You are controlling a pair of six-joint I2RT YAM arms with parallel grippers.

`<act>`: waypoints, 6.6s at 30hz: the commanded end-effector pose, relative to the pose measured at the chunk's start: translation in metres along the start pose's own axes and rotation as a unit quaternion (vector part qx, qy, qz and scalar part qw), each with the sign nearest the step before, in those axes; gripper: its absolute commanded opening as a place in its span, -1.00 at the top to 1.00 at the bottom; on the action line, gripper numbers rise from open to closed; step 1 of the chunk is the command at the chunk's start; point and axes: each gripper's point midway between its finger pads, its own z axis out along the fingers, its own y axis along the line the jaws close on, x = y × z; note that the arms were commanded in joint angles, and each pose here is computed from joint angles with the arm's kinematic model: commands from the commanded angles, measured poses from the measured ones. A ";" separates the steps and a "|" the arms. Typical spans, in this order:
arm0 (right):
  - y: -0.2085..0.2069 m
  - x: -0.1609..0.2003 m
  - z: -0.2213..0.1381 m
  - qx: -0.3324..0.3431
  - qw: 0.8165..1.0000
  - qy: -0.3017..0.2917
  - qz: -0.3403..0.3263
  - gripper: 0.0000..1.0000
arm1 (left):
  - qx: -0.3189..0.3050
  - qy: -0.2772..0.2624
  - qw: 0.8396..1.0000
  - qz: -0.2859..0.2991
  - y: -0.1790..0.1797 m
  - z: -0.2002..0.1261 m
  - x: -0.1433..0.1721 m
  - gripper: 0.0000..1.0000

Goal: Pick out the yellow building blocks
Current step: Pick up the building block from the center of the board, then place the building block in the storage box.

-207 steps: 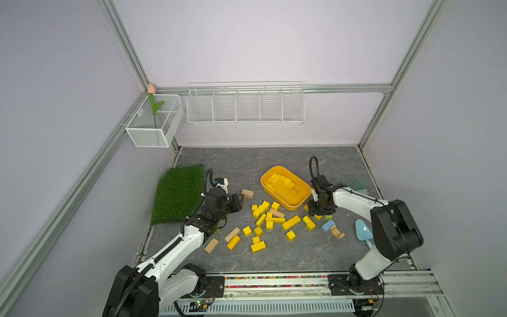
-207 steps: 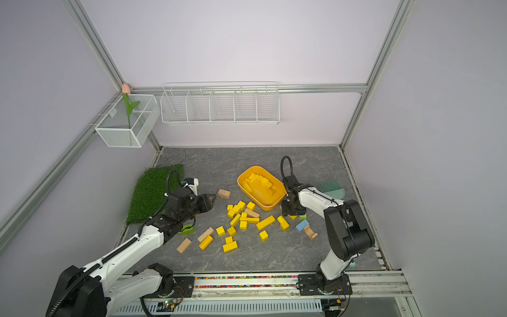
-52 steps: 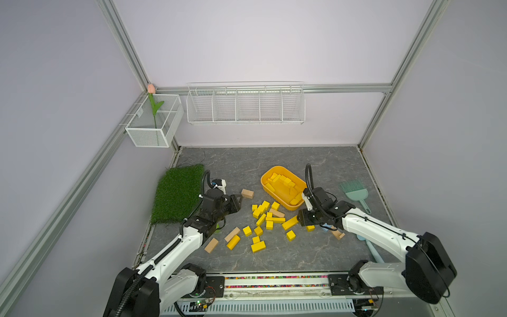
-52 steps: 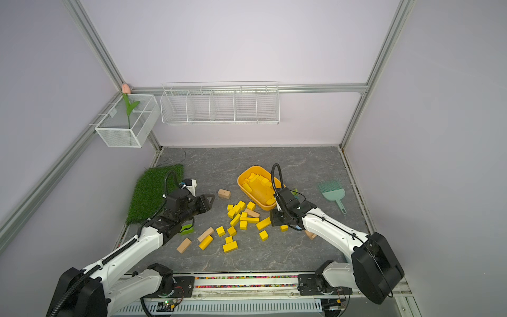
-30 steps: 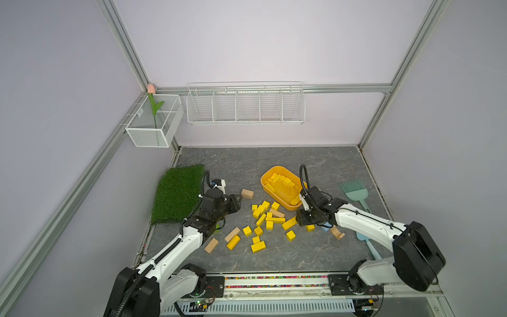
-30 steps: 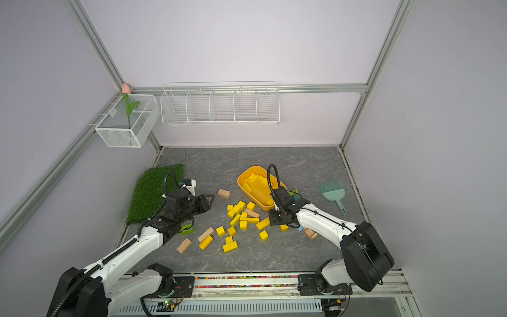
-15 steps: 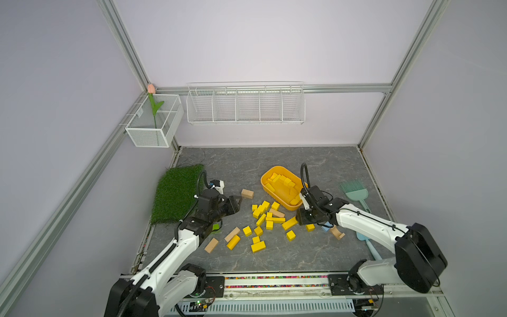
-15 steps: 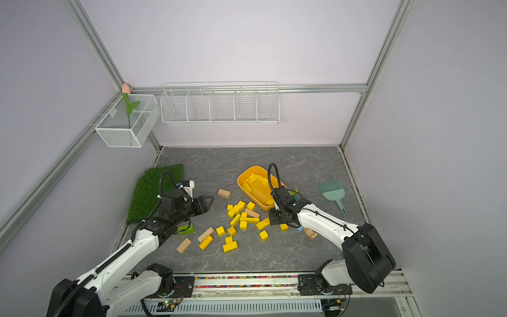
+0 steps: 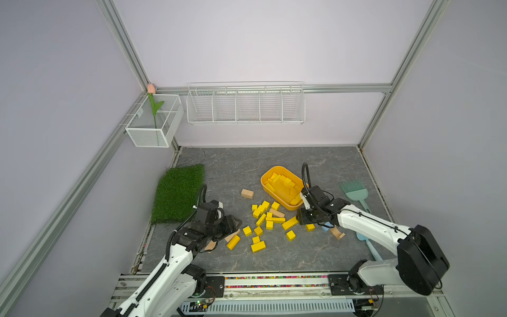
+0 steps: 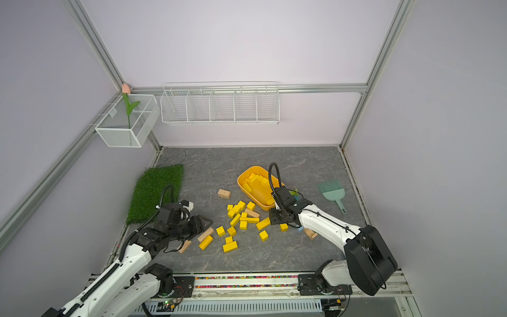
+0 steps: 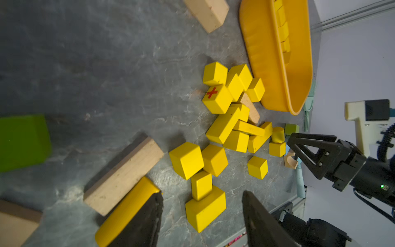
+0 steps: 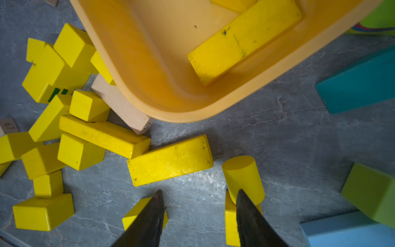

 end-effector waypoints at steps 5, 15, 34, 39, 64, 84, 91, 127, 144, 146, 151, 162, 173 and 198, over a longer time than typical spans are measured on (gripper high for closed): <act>-0.004 0.000 -0.002 0.005 1.000 -0.006 0.000 -0.11 | 0.002 0.010 0.984 -0.177 0.003 -0.011 0.014 -0.48; -0.004 0.000 -0.002 0.003 1.000 -0.007 0.000 -0.11 | -0.075 -0.034 0.980 -0.180 0.031 -0.027 0.010 -0.61; -0.003 0.000 0.000 0.002 1.000 -0.003 -0.002 -0.12 | -0.104 -0.017 0.979 -0.177 0.056 0.007 0.014 -0.68; -0.003 0.001 0.000 0.002 1.000 -0.002 -0.002 -0.12 | -0.096 -0.015 0.980 -0.175 0.051 0.012 0.013 -0.69; -0.002 0.000 0.003 0.003 1.000 0.004 -0.002 -0.12 | -0.124 0.016 0.985 -0.122 0.039 0.014 0.022 -0.62; -0.004 0.001 0.001 -0.005 1.000 -0.001 0.004 -0.16 | -0.189 0.129 0.973 0.000 0.026 0.030 0.048 -0.60; -0.008 0.002 -0.003 -0.009 1.000 -0.008 0.012 -0.17 | -0.245 0.137 0.958 0.058 0.032 0.024 0.048 -0.51; -0.021 0.017 -0.006 -0.016 0.999 -0.016 0.046 -0.24 | -0.199 0.117 0.965 0.126 0.022 0.030 0.054 1.00; -0.021 0.017 -0.006 -0.027 0.998 -0.017 0.051 -0.25 | -0.121 0.051 0.965 0.229 -0.103 0.036 -0.017 0.98; -0.022 0.016 -0.008 -0.028 0.998 -0.023 0.054 -0.25 | -0.122 0.053 0.961 0.242 -0.117 0.045 -0.025 0.95; -0.028 0.016 -0.014 -0.039 0.996 -0.044 0.070 -0.28 | -0.134 0.074 0.951 0.270 -0.149 0.080 -0.044 0.95; -0.032 0.015 -0.011 -0.067 0.993 -0.047 0.089 -0.29 | -0.178 0.121 0.921 0.325 -0.186 0.165 -0.080 0.86; -0.037 0.017 -0.017 -0.088 0.988 -0.065 0.105 -0.33 | -0.233 0.161 0.870 0.403 -0.165 0.212 -0.110 0.79; -0.041 0.017 -0.016 -0.105 0.985 -0.068 0.121 -0.35 | -0.212 0.175 0.806 0.524 -0.159 0.234 -0.114 0.61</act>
